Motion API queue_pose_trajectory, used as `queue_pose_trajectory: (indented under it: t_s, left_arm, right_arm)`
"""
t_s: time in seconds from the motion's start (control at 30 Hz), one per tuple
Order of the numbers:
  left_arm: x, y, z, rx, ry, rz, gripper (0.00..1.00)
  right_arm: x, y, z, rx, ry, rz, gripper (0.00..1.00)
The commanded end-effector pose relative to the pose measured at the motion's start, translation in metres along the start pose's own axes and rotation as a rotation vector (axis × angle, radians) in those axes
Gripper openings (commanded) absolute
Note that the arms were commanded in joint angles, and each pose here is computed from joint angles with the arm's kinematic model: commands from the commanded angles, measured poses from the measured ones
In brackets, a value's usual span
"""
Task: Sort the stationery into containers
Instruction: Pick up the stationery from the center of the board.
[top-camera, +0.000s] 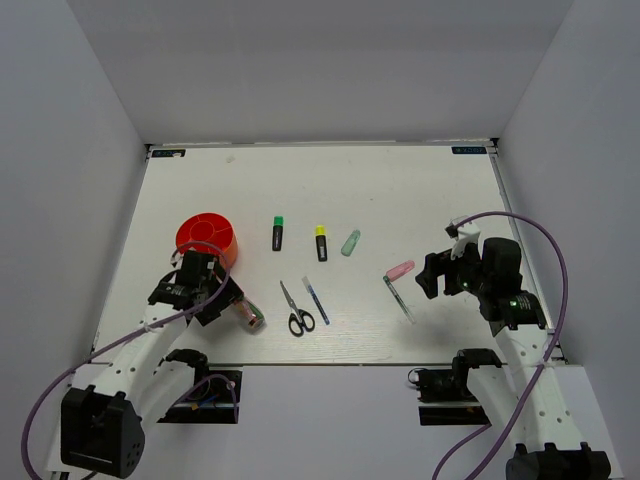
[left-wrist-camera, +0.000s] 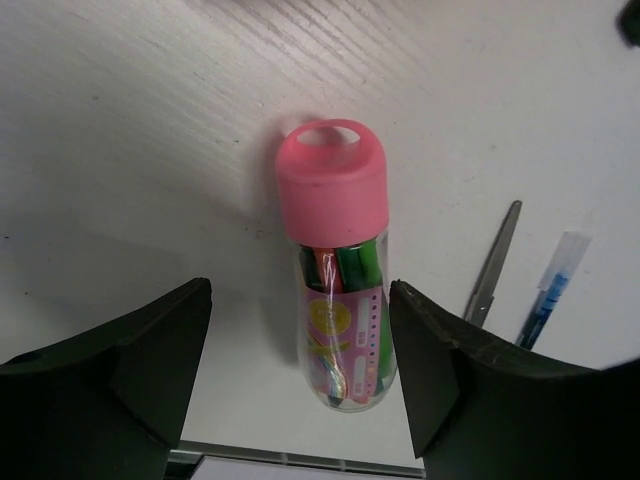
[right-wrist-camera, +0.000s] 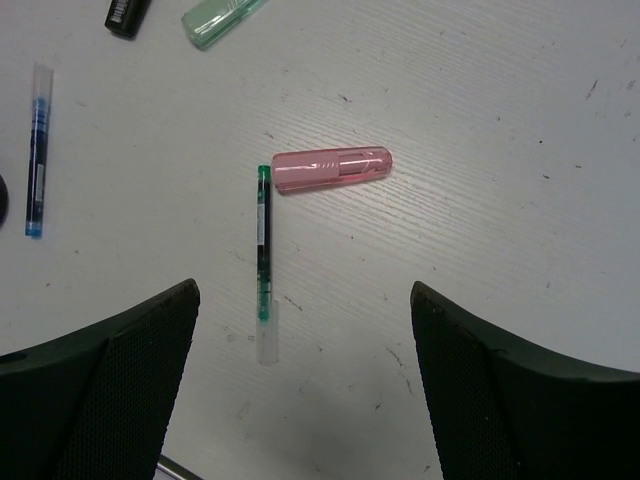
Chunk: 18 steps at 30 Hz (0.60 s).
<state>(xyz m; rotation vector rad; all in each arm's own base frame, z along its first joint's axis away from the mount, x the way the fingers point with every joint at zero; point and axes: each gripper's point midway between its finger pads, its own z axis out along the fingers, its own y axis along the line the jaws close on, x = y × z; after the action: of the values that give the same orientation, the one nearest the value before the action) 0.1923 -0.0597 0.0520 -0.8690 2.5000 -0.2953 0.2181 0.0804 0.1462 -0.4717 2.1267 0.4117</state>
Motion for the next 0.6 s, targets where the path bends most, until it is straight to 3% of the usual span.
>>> queue_pose_trajectory:
  t_s: [0.0, 0.57]
  left_arm:
    - [-0.01, -0.006, -0.002, -0.023, -0.052, 0.025, 0.82]
    - [-0.002, 0.007, 0.023, -0.165, -0.114, 0.031, 0.73]
  right_arm:
    - [-0.022, 0.006, -0.009, -0.017, -0.058, -0.014, 0.88]
    - [-0.024, 0.009, -0.011, -0.028, -0.071, -0.016, 0.88]
